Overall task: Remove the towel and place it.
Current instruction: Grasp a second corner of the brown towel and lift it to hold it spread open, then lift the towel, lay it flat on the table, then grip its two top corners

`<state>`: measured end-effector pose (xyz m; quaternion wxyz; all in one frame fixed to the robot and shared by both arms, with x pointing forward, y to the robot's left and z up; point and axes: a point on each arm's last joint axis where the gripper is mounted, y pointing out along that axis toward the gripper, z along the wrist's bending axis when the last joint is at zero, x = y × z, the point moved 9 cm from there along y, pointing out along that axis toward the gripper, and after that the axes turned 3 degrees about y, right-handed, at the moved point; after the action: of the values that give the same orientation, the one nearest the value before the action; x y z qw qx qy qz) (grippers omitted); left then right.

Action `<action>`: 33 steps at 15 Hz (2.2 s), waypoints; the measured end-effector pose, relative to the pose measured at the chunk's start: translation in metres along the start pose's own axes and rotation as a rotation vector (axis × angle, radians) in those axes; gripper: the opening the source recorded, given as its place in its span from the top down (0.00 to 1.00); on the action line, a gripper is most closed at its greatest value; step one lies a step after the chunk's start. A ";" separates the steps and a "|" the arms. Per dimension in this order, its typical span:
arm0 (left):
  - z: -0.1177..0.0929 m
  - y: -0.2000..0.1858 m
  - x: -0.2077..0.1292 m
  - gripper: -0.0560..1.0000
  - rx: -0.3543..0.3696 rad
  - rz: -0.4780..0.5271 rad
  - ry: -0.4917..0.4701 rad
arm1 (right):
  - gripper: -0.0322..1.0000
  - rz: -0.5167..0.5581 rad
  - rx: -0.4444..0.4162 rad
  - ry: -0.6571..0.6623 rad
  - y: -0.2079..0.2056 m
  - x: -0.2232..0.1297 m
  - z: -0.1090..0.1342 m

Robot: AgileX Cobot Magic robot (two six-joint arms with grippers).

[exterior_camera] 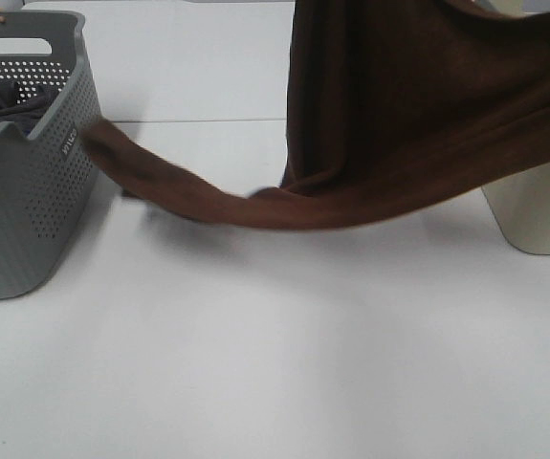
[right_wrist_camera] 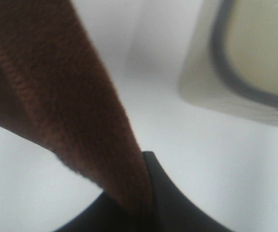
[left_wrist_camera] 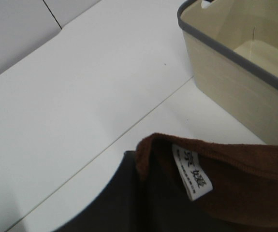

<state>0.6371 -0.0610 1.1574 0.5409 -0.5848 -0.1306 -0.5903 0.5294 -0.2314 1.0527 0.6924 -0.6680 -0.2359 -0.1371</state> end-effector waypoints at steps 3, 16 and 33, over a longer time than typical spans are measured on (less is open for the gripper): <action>0.020 -0.027 0.023 0.95 0.050 -0.093 -0.018 | 0.97 -0.144 -0.035 0.017 -0.043 0.040 -0.008; 0.185 0.061 -0.042 0.95 0.253 -0.068 -0.269 | 0.97 -0.485 0.052 -0.179 0.050 0.183 0.033; 0.178 0.063 -0.093 0.95 0.196 0.204 -0.276 | 0.97 -0.219 0.047 -0.197 0.074 0.173 0.033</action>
<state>0.7591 0.1002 1.1001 0.6292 -0.6149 -0.2004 -0.4310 0.7096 -0.1718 1.0768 0.6620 -0.6322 -0.3775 -0.1400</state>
